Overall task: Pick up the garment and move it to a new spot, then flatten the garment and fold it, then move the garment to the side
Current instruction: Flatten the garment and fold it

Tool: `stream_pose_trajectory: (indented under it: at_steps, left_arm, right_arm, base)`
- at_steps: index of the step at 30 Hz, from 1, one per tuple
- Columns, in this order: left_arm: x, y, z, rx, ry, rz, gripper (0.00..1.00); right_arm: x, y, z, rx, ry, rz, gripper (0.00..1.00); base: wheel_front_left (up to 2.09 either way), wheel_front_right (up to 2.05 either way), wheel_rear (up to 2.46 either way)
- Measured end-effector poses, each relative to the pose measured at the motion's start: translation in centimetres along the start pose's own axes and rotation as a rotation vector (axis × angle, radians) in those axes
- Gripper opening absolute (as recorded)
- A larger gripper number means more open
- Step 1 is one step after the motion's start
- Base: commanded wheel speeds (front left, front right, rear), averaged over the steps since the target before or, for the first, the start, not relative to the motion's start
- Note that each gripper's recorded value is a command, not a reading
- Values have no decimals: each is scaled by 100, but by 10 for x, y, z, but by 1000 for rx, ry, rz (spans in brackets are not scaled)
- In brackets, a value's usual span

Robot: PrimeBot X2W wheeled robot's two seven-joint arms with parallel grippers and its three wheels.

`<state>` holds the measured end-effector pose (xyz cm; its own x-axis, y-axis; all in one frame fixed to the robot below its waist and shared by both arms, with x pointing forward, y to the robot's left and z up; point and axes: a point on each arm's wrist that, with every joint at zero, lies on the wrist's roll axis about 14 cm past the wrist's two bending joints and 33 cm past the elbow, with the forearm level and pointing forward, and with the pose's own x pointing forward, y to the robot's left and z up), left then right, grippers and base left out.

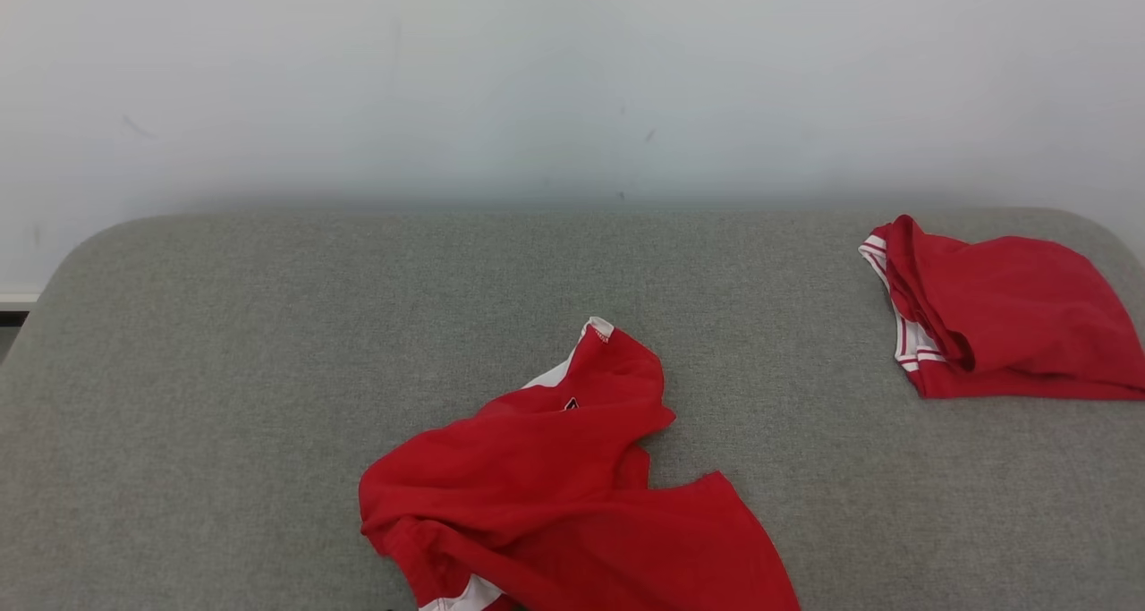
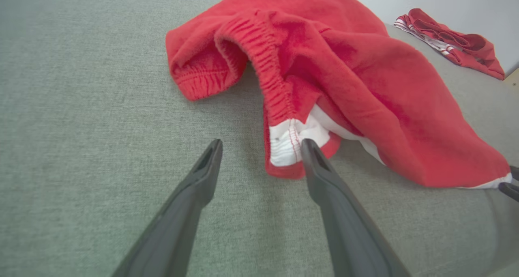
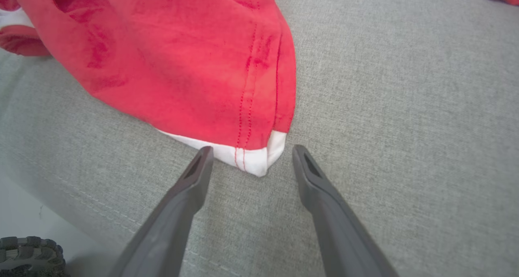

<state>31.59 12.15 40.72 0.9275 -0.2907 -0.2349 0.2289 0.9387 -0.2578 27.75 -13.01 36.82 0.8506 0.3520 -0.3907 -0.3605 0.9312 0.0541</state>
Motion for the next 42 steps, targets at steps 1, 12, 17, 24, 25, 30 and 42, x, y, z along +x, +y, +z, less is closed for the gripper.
stream_pose_trajectory:
  at_steps: [1,12,17,24,25,30,42]
  left_arm:
    - [0,0,-1,-2,4,0,100]
    - [11,-12,-9,-15,46,-39,0]
    - [12,-12,-2,-10,28,-49,0]
    - [-2,-5,3,-5,1,-41,0]
    - [-3,-3,7,-2,-14,-39,0]
    - [-2,-4,34,48,-90,-61,0]
    - [53,-43,186,407,-327,-308,0]
  right_arm:
    - [1,1,-1,-3,5,4,100]
    - [13,8,-3,-6,28,33,0]
    - [14,5,2,3,9,24,0]
    - [4,-8,14,14,-42,-5,0]
    - [3,-9,17,13,-53,-5,0]
    - [5,-8,46,16,-131,13,0]
    - [35,-41,187,-65,-328,45,0]
  base:
    - [0,0,0]
    - [0,0,0]
    - [0,0,0]
    - [0,0,0]
    - [0,0,0]
    - [0,0,0]
    - [0,0,0]
